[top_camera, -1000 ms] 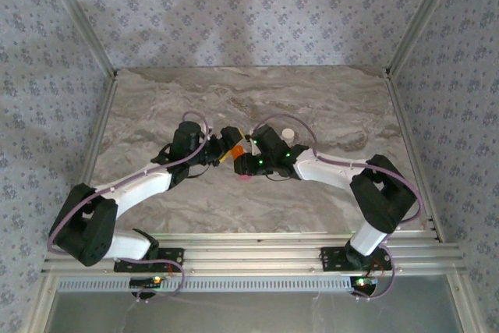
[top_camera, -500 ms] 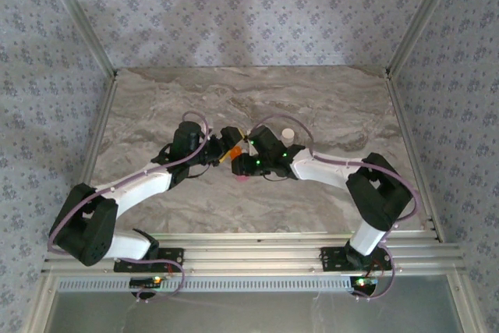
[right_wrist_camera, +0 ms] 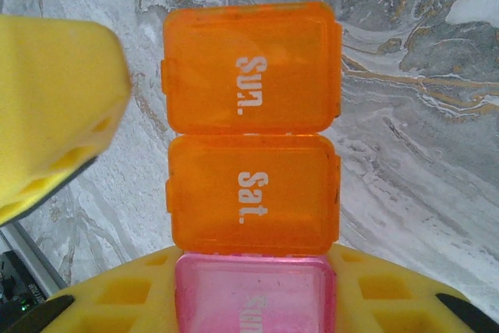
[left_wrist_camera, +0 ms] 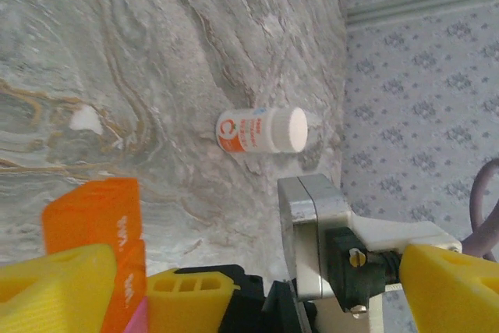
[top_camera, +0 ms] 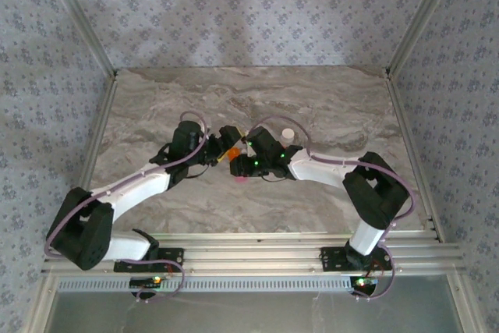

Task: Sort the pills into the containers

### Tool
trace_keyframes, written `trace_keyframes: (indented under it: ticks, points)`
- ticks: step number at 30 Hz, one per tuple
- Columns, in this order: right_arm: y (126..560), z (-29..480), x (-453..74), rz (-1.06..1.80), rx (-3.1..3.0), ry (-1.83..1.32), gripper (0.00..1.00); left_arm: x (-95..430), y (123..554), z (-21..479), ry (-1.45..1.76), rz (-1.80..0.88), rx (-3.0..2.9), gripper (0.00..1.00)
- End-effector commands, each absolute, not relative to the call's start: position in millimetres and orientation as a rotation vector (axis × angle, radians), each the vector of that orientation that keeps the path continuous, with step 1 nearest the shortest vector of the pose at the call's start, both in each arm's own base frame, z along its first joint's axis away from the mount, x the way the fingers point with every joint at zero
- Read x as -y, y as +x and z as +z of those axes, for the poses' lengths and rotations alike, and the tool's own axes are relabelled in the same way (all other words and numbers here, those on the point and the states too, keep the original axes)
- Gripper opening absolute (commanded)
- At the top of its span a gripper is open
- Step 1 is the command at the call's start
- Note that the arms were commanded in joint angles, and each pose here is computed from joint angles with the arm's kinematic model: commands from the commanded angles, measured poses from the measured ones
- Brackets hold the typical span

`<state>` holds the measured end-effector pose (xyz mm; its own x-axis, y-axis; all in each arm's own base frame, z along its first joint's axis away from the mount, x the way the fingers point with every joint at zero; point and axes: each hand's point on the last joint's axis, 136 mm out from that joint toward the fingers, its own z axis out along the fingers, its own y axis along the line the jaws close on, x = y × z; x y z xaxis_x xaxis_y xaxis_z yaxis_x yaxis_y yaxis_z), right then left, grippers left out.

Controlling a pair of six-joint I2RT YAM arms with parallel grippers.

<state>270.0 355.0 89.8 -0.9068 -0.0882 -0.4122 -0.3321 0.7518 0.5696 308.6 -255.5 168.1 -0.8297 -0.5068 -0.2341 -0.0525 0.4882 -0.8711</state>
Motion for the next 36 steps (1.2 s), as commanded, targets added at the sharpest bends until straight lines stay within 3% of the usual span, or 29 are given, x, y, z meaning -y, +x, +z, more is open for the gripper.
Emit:
trace_keyframes:
  ticks: [1,23,36]
  points:
    - [276,102,-346,0.944,-2.556,-0.26,0.08,241,307,164,-0.512,-1.232,-2.255,0.94]
    - [269,120,-375,1.028,-2.508,-0.312,0.07,259,311,165,-0.472,-1.333,-2.257,0.94]
    - [273,109,-362,0.973,-2.53,-0.264,0.08,235,305,164,-0.524,-1.189,-2.266,0.93]
